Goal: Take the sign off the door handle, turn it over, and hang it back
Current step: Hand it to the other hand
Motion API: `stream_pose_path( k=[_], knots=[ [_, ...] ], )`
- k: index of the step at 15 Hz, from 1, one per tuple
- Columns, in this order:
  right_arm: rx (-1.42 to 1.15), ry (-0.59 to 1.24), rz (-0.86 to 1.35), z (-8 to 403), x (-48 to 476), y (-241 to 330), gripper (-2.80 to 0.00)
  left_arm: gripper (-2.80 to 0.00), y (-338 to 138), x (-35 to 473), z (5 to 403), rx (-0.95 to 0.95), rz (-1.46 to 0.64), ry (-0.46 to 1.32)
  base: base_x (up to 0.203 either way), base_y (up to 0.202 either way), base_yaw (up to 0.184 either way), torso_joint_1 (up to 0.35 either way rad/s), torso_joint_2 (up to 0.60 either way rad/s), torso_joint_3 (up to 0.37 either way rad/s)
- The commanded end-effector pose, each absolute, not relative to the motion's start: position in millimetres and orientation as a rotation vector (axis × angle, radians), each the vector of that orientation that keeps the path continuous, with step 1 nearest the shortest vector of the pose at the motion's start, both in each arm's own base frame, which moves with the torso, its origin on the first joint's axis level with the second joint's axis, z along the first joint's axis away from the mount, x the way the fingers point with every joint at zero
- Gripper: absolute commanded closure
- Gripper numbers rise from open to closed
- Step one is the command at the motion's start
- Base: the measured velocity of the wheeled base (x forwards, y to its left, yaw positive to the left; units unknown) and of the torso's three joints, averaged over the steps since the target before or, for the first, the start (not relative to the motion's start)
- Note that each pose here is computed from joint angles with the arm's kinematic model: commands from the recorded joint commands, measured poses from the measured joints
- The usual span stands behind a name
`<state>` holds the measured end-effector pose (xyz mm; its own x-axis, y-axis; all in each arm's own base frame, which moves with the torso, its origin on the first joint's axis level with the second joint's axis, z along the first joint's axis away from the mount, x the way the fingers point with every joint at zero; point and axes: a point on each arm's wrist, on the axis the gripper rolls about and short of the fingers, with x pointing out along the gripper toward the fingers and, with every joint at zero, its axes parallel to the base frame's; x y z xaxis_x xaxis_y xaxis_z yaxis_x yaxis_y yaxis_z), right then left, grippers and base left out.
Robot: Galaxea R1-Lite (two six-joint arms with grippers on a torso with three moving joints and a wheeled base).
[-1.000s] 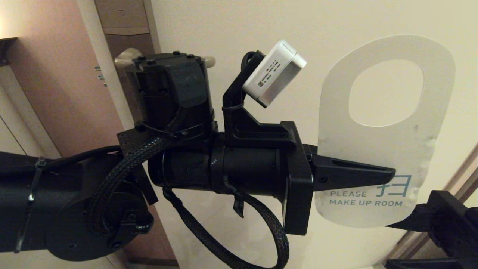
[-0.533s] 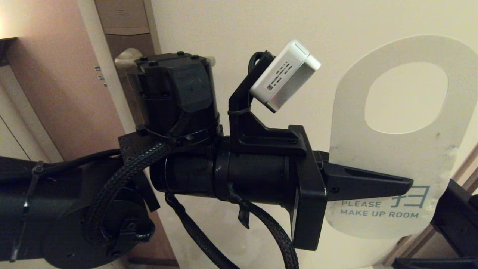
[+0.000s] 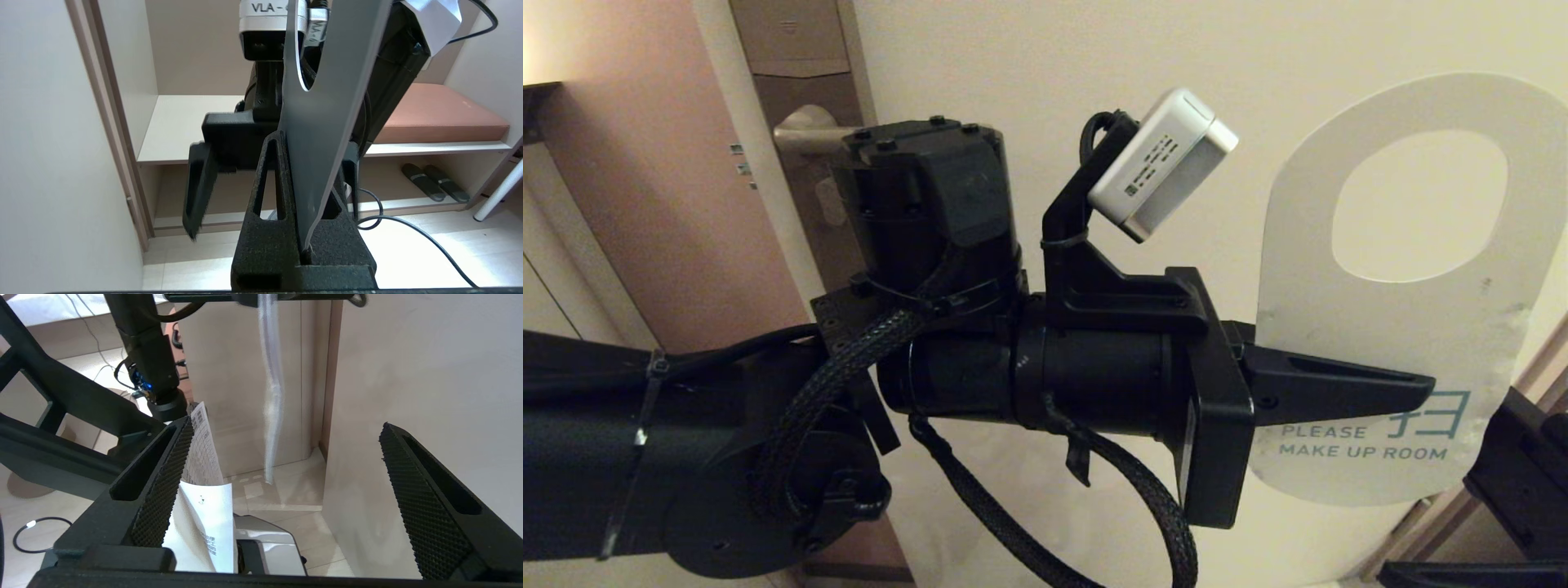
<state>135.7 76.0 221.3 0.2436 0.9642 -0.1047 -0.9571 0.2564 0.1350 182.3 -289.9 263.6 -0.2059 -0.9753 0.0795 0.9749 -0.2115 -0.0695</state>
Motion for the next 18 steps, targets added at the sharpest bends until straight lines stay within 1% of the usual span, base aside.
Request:
stream_pose_path(
  k=[1,18],
  knots=[
    [0.045,0.182,1.338,220.7,135.0,79.4,-2.80,0.00,-295.1,184.5,261.1,-0.121,-1.788,0.009,0.000,0.000,0.000,0.000,0.00,0.000],
    [0.043,0.198,1.312,220.2,142.4,83.9,-2.80,0.00,-301.4,180.3,255.4,-0.116,-1.809,0.023,0.000,0.000,0.000,0.000,0.00,0.000]
  ],
)
